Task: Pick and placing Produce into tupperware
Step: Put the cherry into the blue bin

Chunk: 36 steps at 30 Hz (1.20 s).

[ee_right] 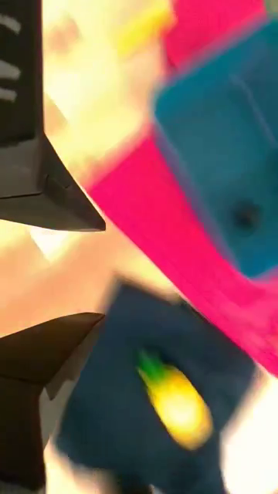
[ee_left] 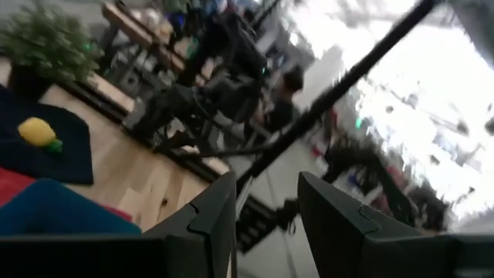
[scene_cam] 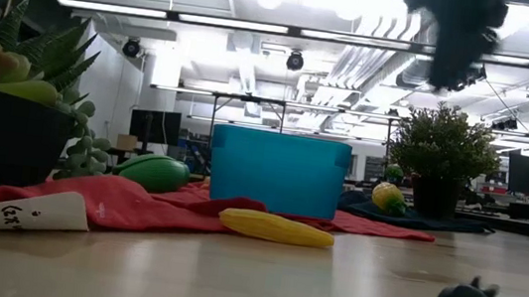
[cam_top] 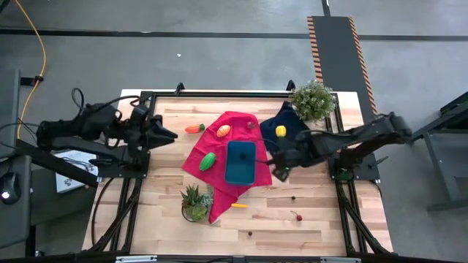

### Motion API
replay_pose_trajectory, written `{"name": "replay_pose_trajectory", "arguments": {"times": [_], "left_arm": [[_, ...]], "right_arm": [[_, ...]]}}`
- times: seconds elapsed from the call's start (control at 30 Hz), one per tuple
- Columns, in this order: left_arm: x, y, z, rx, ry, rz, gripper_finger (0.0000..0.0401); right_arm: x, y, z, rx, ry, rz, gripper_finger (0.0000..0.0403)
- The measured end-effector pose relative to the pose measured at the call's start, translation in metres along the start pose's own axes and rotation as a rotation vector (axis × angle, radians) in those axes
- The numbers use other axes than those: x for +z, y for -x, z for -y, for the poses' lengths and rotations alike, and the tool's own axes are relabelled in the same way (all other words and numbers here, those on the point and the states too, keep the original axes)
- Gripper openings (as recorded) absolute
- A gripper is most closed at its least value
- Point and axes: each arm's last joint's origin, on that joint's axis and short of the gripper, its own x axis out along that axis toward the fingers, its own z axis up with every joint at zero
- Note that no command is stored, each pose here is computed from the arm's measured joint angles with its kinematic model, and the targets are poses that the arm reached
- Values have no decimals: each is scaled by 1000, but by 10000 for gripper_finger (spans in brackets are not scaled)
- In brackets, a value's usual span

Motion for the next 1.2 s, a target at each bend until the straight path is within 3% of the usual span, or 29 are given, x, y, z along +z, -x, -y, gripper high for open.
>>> {"name": "replay_pose_trajectory", "arguments": {"times": [0.2, 0.4, 0.67, 0.93, 1.2], "left_arm": [[20, -25, 16, 74, -23, -125, 129], [16, -43, 17, 122, -5, -226, 129], [0, -56, 26, 141, -6, -278, 129], [-10, -58, 34, 149, -18, -283, 129], [-11, -58, 35, 152, -24, -278, 129]], "right_arm": [[-54, -10, 14, 356, -238, -153, 174], [-80, -9, 6, 502, -310, -182, 166], [-92, -13, -20, 378, -279, -283, 137], [-104, -33, -54, 260, -234, -355, 135], [-119, -49, -78, 182, -270, -437, 135]]}}
